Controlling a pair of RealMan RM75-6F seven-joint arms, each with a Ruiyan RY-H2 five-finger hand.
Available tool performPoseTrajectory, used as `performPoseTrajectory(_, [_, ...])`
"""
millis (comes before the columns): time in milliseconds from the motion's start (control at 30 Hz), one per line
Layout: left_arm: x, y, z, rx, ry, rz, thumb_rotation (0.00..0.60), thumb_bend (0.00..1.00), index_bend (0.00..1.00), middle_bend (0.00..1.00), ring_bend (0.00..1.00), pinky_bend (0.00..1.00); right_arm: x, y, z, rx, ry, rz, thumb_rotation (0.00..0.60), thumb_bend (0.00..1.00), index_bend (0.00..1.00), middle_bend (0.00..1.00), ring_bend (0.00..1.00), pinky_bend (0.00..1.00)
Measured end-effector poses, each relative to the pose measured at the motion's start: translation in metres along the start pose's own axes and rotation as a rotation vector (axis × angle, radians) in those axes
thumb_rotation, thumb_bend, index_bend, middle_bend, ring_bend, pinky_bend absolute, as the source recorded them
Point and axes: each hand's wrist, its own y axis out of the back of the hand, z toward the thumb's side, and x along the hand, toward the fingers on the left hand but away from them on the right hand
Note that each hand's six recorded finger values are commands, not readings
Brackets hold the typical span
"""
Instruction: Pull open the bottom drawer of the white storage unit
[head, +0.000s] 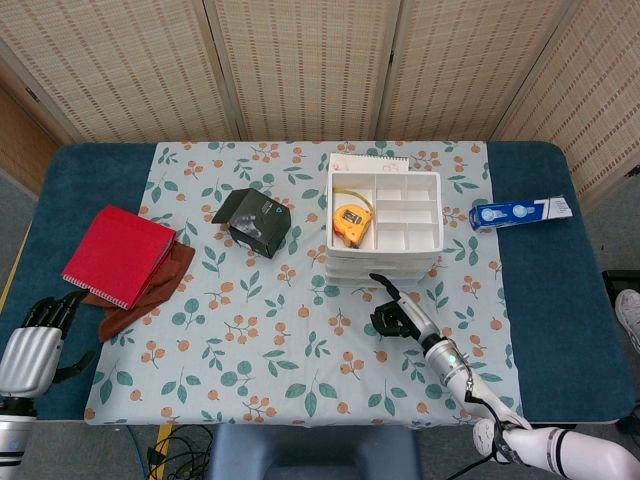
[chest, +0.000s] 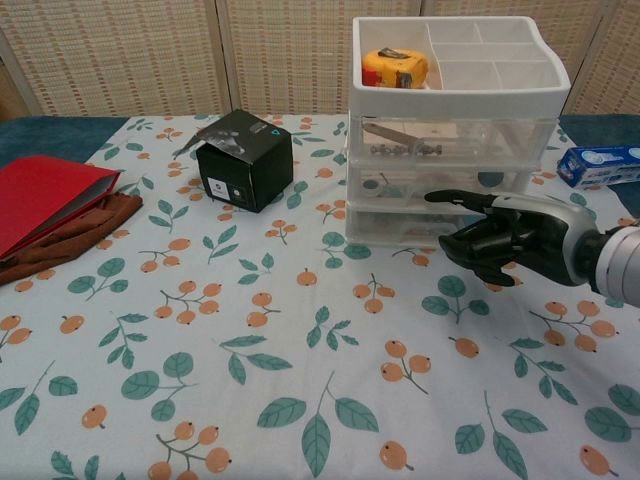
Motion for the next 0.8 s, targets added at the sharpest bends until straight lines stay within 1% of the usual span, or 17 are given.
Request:
performPoseTrajectory(267, [0.000, 0.000, -0.002, 0.001, 0.007, -0.003, 0.600, 0.22, 0.09, 0.16, 0.18, 0.13, -0.013, -0.003, -0.001, 0.018, -0.009, 0.011, 0.600, 0.55, 0.04, 0.78, 0.87, 0.86])
performPoseTrajectory(800, [0.004, -0.002, -0.003, 0.010, 0.009, -0.020, 0.600, 0.22, 0.09, 0.16, 0.18, 0.13, -0.026, -0.010, 0.002, 0.031, 0.023, 0.035, 0.600, 0.59, 0.17, 0.78, 0.89, 0.86])
